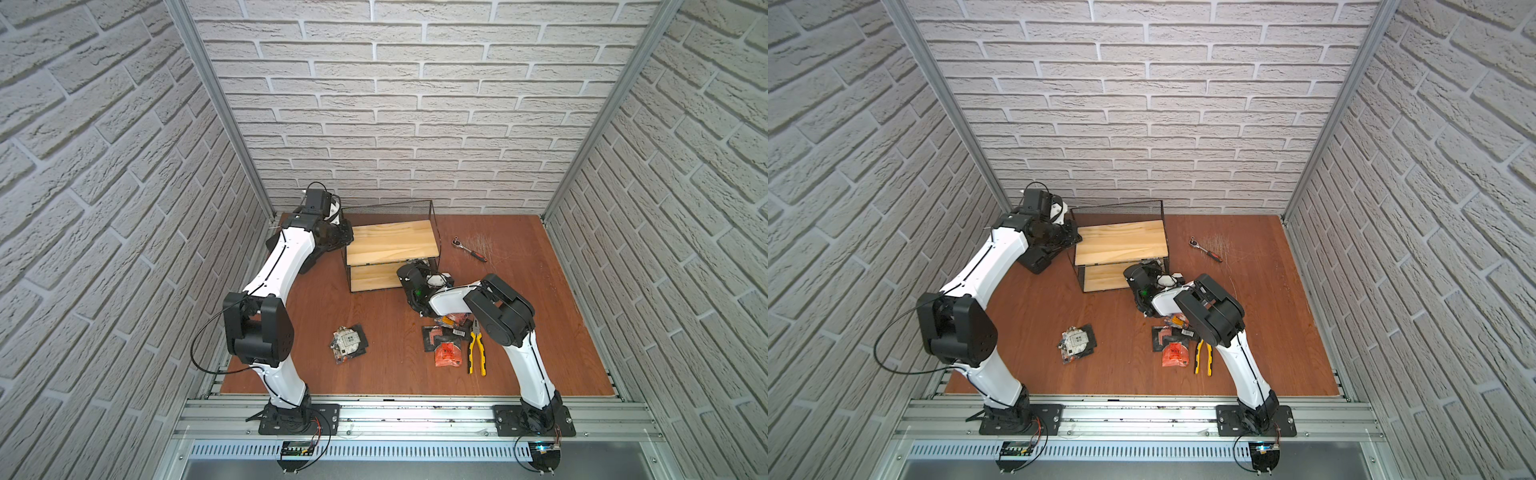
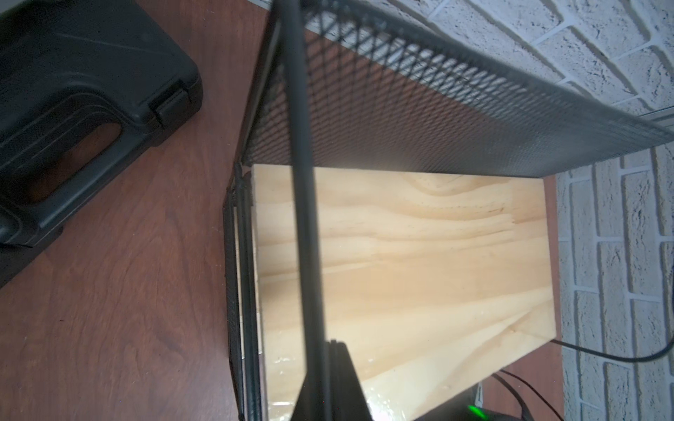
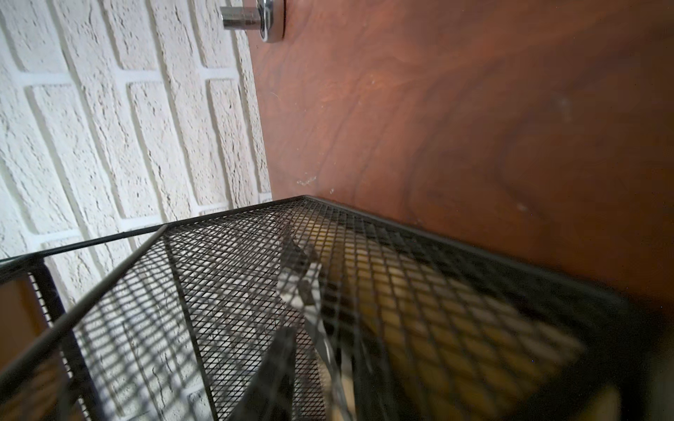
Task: Remove the tea bags from the shelf
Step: Pick up the tea bag from the shelf.
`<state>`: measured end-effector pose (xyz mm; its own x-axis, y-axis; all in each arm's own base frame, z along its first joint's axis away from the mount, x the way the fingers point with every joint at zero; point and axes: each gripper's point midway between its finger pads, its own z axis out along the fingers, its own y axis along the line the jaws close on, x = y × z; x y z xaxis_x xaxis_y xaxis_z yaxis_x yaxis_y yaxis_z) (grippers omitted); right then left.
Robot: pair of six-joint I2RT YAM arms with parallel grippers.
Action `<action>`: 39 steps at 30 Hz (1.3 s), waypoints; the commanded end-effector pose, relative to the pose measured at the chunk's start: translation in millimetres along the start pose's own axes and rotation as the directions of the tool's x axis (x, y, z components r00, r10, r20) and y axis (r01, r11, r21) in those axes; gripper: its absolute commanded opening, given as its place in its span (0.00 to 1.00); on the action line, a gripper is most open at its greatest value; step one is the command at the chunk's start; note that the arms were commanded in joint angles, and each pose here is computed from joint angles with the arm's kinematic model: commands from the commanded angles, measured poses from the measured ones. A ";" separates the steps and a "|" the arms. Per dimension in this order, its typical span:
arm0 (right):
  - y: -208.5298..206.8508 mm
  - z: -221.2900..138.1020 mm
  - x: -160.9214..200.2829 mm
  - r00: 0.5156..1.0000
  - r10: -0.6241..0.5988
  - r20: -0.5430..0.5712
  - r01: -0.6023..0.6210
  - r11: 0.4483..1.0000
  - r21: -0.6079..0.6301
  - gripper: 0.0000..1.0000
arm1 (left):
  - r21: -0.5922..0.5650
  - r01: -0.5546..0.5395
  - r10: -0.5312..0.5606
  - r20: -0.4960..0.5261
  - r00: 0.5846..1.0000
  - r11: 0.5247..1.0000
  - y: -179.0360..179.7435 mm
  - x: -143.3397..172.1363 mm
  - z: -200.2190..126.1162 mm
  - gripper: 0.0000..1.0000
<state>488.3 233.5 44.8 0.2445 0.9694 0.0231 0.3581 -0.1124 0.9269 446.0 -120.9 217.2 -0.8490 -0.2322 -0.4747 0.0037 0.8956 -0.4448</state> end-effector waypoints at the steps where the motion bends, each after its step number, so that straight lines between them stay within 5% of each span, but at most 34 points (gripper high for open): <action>1: -17.4 6.9 -10.3 1.000 -0.008 0.029 0.007 0.999 0.032 0.18 | -0.037 0.019 -0.021 -0.037 0.999 0.999 19.5 9.1 9.2 0.06; 6: 2.9 4.9 -3.9 1.000 0.008 0.000 -0.008 1.000 -0.019 0.03 | -0.040 0.021 -0.022 -0.030 0.999 0.999 20.0 7.3 8.6 0.06; 17: 19.5 -25.4 18.2 0.972 -0.038 -0.233 0.036 0.999 -0.013 0.03 | -0.055 0.050 -0.051 -0.015 0.999 0.997 23.2 4.0 11.2 0.06; 39: 29.5 -76.1 11.1 0.897 -0.113 -0.428 0.109 0.993 -0.034 0.03 | -0.043 0.061 -0.061 -0.007 0.998 0.997 19.6 -0.2 12.7 0.07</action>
<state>435.7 252.7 75.5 -0.1542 0.9857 0.0678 0.4025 0.0000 0.9154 446.9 -120.7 217.6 -0.8478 -0.2454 -0.4702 -0.0048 0.8901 -0.4558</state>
